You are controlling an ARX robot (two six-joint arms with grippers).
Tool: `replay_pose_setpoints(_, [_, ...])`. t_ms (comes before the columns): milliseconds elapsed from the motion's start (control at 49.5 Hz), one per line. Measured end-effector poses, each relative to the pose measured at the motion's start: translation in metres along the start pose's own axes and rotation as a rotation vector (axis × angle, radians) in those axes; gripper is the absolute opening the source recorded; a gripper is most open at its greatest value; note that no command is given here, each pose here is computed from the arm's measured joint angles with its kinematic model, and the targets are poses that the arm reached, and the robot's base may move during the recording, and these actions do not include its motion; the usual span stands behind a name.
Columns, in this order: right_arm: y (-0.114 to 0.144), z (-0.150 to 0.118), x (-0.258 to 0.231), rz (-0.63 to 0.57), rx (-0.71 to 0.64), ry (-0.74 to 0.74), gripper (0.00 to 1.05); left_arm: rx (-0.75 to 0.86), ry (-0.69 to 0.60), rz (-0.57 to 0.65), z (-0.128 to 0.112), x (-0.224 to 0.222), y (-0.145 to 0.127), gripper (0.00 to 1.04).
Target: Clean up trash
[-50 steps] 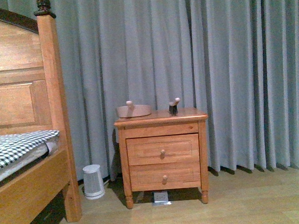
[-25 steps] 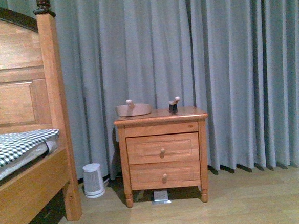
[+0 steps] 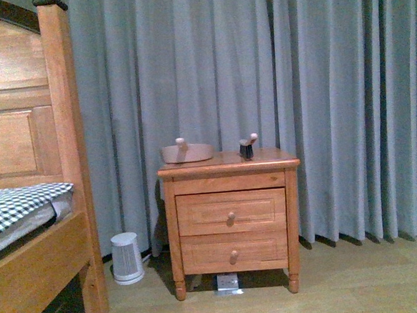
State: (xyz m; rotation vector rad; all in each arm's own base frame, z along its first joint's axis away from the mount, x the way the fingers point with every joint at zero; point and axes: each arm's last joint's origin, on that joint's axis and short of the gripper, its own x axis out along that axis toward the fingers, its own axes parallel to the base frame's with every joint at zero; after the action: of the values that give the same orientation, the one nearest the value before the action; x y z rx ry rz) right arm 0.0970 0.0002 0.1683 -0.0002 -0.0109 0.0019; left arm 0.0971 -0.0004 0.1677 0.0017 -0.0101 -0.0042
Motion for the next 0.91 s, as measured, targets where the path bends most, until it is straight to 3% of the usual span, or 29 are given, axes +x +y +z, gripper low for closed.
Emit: replay_pose_setpoints(909, [0.0000,0.0000,0.0000,0.000,0.000,0.000,0.97,0.000,0.000,0.000,0.0000,0.0000,0.0000,0.97])
